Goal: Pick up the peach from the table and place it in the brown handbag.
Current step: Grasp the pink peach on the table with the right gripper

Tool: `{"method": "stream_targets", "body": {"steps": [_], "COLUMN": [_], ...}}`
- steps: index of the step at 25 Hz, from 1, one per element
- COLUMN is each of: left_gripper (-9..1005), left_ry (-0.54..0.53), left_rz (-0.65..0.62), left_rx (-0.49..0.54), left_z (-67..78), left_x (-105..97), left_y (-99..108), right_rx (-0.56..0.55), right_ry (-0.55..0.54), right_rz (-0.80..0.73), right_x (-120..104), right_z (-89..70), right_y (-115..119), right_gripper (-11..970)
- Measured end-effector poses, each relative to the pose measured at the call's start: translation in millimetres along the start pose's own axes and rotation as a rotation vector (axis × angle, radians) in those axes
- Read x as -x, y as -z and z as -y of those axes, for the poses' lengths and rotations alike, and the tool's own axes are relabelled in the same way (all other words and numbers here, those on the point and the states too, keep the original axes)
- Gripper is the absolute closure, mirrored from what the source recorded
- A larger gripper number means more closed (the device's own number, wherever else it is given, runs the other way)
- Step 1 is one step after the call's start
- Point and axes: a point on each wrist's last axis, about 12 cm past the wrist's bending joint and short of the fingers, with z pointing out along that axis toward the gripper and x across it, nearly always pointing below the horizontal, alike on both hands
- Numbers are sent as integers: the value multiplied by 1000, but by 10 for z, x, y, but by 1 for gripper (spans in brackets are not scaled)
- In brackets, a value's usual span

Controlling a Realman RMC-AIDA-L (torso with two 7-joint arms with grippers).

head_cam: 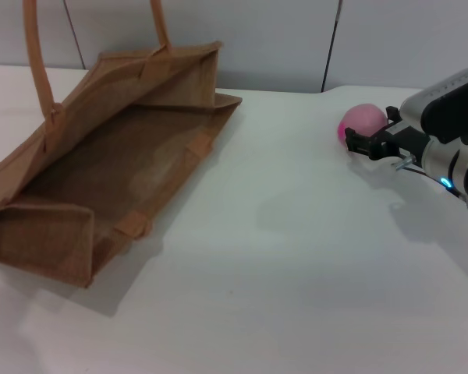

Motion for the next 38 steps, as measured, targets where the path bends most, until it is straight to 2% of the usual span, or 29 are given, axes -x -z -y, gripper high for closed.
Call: {"method": "stream_targets", "body": {"steps": [21, 33, 38], "left_gripper": [890, 891, 891], "left_ry": [-3, -2, -20], "left_rz": [29, 21, 12], "left_rx": [-15, -16, -26], "left_z": [16, 17, 46], "left_x": [68, 50, 70], "left_y": [-22, -30, -66], "right_rx": [3, -4, -20], "right_ry": [16, -13, -27], "right_rz": [-12, -18, -38], "right_x": [-15, 6, -24], "right_z": [-14, -13, 18], "right_y": [-10, -24, -21], "right_gripper": [130, 152, 300]}}
